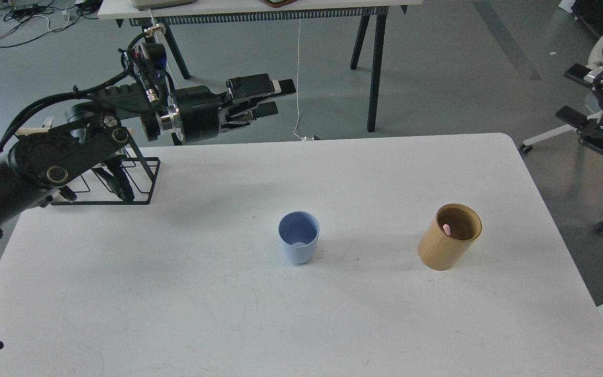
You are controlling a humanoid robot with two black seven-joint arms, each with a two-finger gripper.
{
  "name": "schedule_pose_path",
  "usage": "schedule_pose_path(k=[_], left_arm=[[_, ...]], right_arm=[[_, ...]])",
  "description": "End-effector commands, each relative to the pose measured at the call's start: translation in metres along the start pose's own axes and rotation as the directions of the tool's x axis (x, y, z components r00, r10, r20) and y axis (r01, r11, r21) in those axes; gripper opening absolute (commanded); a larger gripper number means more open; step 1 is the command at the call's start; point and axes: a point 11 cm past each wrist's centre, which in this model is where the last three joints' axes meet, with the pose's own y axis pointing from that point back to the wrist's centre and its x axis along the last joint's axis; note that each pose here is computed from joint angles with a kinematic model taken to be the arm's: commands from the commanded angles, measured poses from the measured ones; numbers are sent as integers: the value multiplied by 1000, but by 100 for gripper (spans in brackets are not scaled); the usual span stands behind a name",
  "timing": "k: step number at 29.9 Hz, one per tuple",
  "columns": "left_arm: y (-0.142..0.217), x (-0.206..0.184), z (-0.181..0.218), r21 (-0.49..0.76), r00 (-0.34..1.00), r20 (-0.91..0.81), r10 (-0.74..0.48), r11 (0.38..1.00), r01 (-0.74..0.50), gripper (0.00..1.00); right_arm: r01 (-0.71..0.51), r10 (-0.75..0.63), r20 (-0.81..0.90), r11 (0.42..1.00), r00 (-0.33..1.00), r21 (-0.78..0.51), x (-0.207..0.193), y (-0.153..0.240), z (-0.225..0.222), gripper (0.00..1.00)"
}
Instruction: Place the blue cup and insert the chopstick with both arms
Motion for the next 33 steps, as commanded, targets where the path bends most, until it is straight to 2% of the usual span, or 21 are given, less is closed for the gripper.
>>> schedule_pose_path(k=[1,3,7,12,16,19,24,33], left_arm=[[11,14,4,-60,990,-115,85,994,-92,98],[17,20,3,-74,982,-150,116,989,-128,98],[22,25,5,-88,977,-163,137,984,-152,98],[21,25,6,-90,976,-166,139,984,-155,98],[21,24,5,-88,976,-166,138,984,-155,98],[23,24,1,-80,975,-170,144,984,-160,98],[25,23,-7,-66,972,-180,151,984,-165,98],[27,19,-13,-56,969,-193,152,985,-166,98]], right_arm=[[42,-59,-215,996,975,-83,0,15,-10,98],[34,-84,-366,989,927,-141,-5,22,-4,98],[-28,-80,-655,988,751,-153,-21,31,11,98],[-53,-13,-866,998,500,-45,-48,46,28,98],[108,-173,-883,984,437,-139,-87,55,56,98],[199,-243,-881,964,407,-174,-113,58,70,98],[271,-245,-885,952,396,-142,-140,44,75,98],[307,-180,-897,950,404,-53,-159,12,64,98]])
